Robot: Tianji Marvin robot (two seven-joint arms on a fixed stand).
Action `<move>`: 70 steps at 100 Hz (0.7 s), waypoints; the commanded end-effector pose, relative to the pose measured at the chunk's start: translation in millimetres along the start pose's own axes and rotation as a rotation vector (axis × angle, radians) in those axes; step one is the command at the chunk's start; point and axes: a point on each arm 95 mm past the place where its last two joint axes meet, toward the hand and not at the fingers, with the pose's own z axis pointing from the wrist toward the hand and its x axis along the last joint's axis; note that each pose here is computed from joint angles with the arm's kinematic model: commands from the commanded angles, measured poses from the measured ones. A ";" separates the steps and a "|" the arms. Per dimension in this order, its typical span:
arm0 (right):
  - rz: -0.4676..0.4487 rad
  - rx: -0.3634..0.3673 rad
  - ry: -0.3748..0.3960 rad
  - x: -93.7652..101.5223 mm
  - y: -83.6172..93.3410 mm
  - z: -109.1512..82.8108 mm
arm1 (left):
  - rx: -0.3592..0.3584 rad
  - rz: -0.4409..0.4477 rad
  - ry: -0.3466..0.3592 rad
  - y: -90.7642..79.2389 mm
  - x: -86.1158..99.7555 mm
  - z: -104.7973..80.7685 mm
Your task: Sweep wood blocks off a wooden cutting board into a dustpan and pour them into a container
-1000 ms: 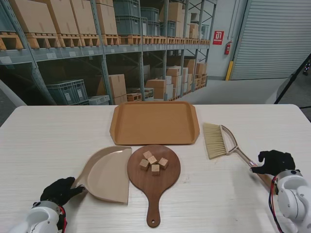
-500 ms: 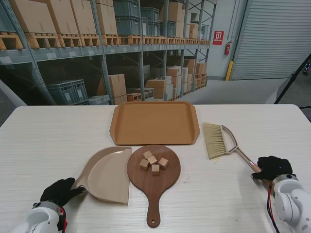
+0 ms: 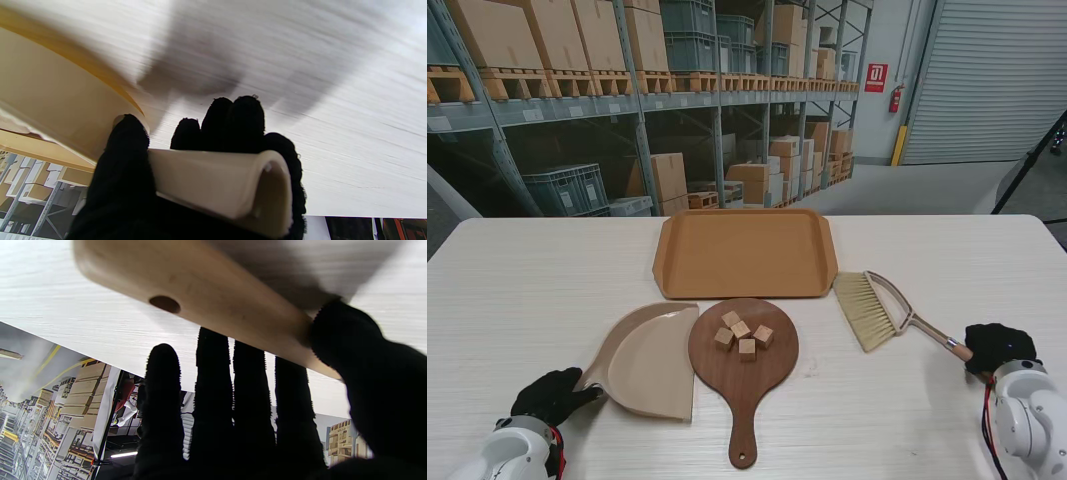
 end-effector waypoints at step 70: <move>0.163 -0.035 -0.013 3.3 1.6 7.3 | -0.031 -0.006 0.003 4.0 1.3 -0.1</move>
